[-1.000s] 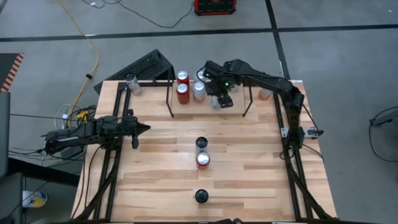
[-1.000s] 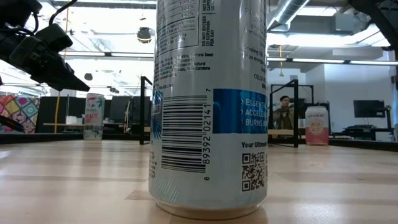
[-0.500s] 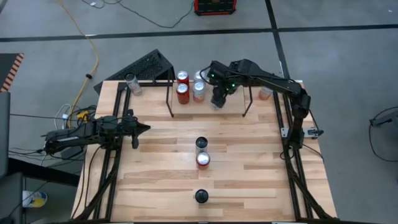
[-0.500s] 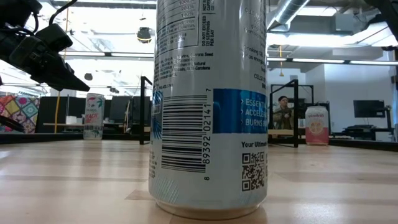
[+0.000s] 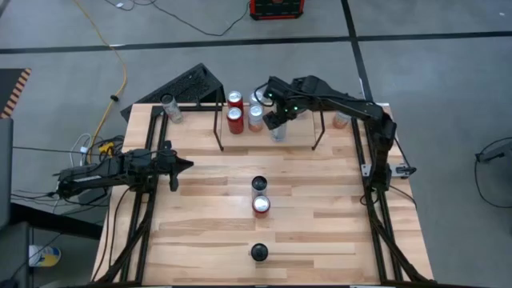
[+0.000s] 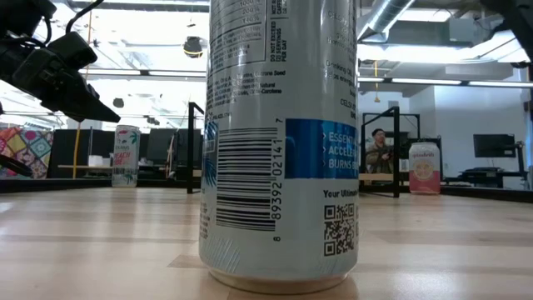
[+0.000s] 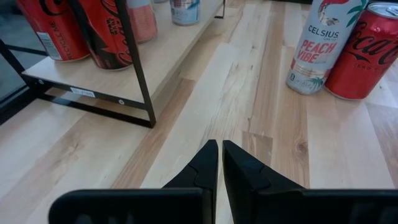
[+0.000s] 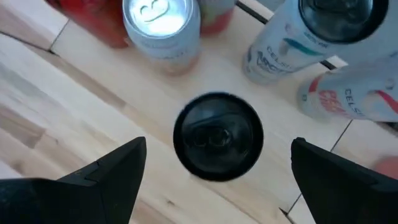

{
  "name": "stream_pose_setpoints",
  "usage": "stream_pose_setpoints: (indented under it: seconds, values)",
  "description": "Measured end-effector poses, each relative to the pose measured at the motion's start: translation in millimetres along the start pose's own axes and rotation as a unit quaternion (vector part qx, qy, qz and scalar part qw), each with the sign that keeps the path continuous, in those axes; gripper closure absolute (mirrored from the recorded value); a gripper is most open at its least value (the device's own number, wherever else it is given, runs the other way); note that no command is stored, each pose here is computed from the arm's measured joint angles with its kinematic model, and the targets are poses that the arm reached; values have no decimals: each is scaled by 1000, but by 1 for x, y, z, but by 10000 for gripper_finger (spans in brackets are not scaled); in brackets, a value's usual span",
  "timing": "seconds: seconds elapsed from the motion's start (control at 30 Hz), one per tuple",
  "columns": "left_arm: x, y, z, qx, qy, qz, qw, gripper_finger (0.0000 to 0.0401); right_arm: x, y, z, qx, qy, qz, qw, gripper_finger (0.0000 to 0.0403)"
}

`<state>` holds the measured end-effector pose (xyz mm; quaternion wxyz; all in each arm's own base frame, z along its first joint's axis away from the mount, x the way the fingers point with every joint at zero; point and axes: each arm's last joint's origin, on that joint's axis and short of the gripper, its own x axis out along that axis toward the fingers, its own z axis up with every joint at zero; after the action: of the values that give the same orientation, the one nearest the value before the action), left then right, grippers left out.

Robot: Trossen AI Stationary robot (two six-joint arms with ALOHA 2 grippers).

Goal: Place canned beverage on shelf
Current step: Put the right white blue soda can on the shelf aligned with the other white blue soda can

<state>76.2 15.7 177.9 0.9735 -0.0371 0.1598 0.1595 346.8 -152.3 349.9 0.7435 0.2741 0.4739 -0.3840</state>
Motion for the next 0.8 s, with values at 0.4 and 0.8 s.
stream_pose_setpoints:
  seconds: [0.4,0.8]
  values:
    - [0,0,0,0,0,0,1000,390,27,3,5,23,23,-17,999,30]
    - [0,0,0,0,0,0,1000,390,27,3,5,50,21,-16,998,64]
